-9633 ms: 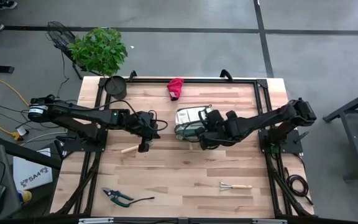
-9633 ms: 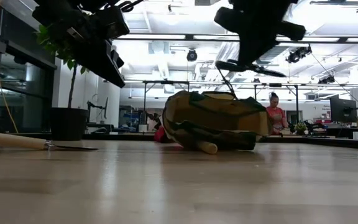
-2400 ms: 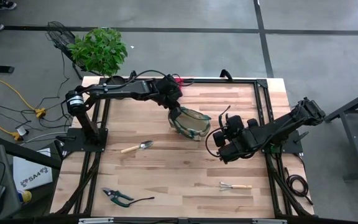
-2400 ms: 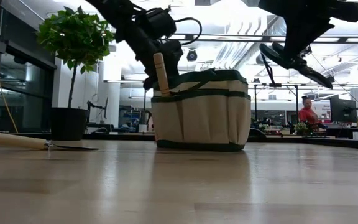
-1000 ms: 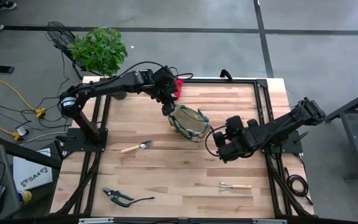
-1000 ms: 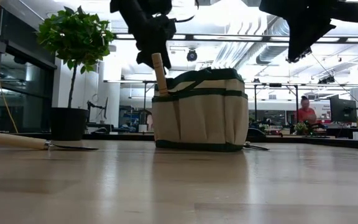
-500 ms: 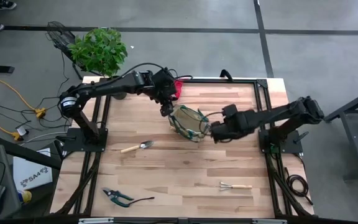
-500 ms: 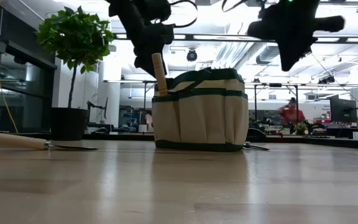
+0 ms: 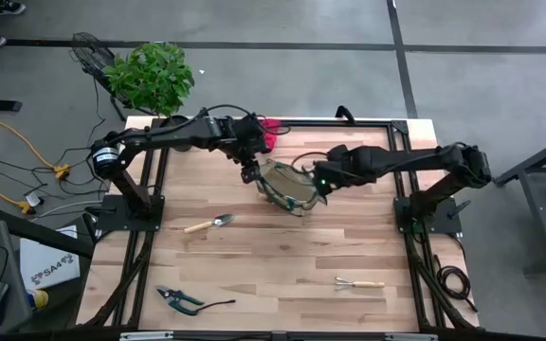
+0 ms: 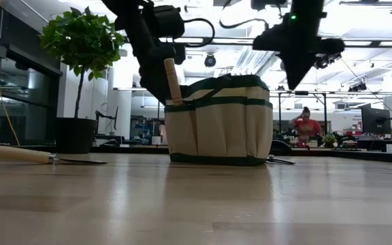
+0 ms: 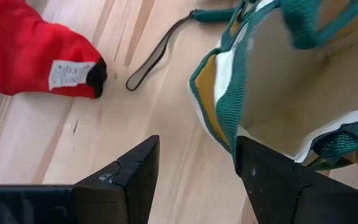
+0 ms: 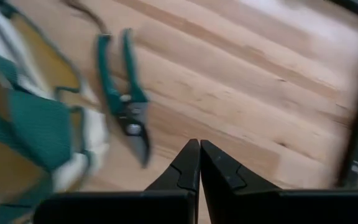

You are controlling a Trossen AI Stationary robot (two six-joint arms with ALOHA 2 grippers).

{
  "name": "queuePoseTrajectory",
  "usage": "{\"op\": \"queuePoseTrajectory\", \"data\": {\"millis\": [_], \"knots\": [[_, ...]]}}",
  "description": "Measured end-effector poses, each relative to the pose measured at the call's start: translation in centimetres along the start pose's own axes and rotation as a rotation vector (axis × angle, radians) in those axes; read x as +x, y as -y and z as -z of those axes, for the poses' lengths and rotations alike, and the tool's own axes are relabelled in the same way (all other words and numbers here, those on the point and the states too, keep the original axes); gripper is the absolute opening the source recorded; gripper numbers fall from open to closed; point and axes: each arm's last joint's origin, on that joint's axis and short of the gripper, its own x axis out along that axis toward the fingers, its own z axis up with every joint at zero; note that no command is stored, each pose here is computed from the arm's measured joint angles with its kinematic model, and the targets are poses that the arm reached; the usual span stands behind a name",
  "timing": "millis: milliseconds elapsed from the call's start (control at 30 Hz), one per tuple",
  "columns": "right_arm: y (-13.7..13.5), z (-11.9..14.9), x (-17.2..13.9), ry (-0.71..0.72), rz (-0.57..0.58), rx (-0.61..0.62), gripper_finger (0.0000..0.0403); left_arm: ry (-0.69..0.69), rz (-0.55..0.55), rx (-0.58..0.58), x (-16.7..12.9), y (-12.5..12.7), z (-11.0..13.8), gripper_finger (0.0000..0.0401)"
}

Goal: Pick & Place Garden tools in Gardening bag
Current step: Put the top black shear scissor into the gardening bag

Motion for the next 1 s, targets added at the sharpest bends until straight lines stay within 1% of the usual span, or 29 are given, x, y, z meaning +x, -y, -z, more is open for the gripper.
{"op": "queuePoseTrajectory", "data": {"millis": [167, 233, 333, 400, 533, 633, 800, 1000], "knots": [[-0.9, -0.8, 1.3, -0.001, -0.124, -0.025, 0.0004, -0.014, -0.001, -0.008, 0.1, 0.0, 0.2, 0.0207], [-1.1, -0.6, 2.3, -0.011, -0.144, -0.03, 0.0004, -0.016, -0.013, -0.008, 0.1, 0.0, 0.2, 0.0207], [-1.0, -0.1, 3.7, -0.02, -0.137, -0.032, 0.0004, -0.031, -0.036, -0.009, 0.1, -0.1, 0.4, 0.0207], [-1.1, 0.3, 4.6, -0.016, -0.154, -0.026, 0.0004, -0.048, -0.048, -0.01, 0.1, -0.1, 0.5, 0.0207], [-1.5, 0.8, 5.8, -0.012, -0.23, -0.03, 0.0004, -0.061, -0.066, -0.012, 0.1, -0.2, 0.7, 0.0207], [-2.1, 0.9, 6.3, 0.018, -0.301, -0.032, 0.0004, -0.061, -0.07, -0.025, 0.1, -0.2, 0.7, 0.0207], [-1.9, 0.9, 6.4, 0.048, -0.263, -0.031, 0.0004, -0.09, -0.086, -0.051, 0.0, -0.2, 1.0, 0.0207], [-1.2, 0.3, 6.8, 0.053, -0.221, -0.01, 0.0004, -0.128, -0.176, -0.06, -1.1, -0.4, 1.6, 0.0207]]}}
